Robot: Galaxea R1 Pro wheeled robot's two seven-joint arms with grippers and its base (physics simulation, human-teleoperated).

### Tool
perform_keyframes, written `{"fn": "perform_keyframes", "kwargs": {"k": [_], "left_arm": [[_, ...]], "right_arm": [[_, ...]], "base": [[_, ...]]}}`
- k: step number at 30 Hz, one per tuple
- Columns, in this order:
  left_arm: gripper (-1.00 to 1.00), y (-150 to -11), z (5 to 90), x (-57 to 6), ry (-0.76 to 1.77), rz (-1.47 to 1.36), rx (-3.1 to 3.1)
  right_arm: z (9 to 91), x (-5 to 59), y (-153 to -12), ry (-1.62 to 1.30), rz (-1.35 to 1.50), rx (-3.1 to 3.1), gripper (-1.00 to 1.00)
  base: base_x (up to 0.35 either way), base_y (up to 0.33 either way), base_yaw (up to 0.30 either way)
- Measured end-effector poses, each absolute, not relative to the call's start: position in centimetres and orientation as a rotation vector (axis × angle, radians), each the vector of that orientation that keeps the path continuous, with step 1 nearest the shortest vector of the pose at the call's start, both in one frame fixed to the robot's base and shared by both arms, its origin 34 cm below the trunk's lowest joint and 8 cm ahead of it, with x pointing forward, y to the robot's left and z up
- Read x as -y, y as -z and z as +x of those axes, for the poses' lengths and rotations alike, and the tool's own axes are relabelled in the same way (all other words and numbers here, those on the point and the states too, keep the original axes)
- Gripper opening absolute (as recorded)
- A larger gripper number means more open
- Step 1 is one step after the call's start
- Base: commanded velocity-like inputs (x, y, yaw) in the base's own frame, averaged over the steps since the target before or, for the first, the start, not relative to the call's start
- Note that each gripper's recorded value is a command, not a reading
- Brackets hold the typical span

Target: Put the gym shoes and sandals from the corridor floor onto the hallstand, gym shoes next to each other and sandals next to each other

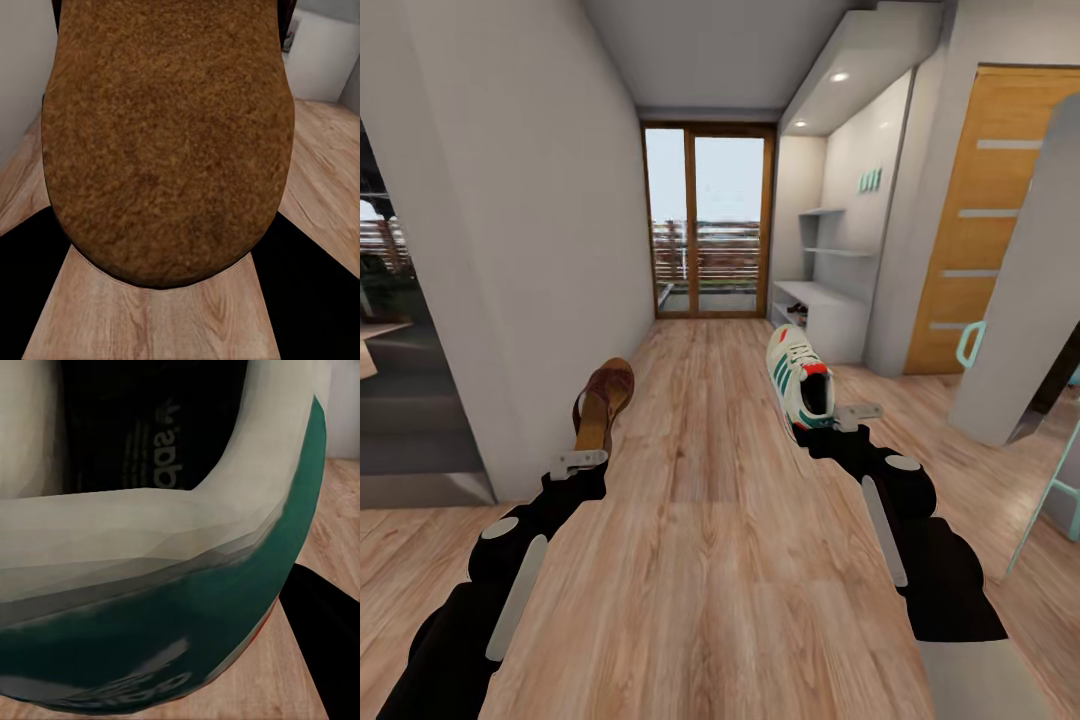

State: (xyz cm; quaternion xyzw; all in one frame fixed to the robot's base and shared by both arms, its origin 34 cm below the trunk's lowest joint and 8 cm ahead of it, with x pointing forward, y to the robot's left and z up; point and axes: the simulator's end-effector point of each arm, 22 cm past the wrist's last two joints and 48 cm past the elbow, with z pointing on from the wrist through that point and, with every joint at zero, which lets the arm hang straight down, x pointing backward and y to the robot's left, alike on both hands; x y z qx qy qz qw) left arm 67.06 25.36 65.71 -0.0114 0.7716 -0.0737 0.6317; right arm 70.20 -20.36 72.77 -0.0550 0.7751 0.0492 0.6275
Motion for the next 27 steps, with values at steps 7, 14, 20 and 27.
{"fn": "perform_keyframes", "kwargs": {"k": [7, 14, 20, 27], "left_arm": [[-1.0, -65.71, 67.06, -25.35, 0.17, -0.027, -1.766], [-1.0, -65.71, 67.06, -25.34, 0.17, -0.027, -1.766], [-1.0, -65.71, 67.06, -25.34, 0.17, -0.027, -1.766], [-1.0, -65.71, 67.05, -25.22, 0.172, -0.026, -1.766]], "right_arm": [[70.2, 20.35, -72.77, -0.113, -0.126, -1.777, -1.0], [70.2, 20.35, -72.75, -0.113, -0.126, -1.777, -1.0], [70.2, 20.35, -72.8, -0.113, -0.126, -1.776, -1.0], [70.2, 20.35, -72.78, -0.113, -0.126, -1.777, -1.0]], "base": [[0.344, 0.0, 0.0], [0.344, 0.0, 0.0], [0.344, 0.0, 0.0], [0.344, 0.0, 0.0]]}}
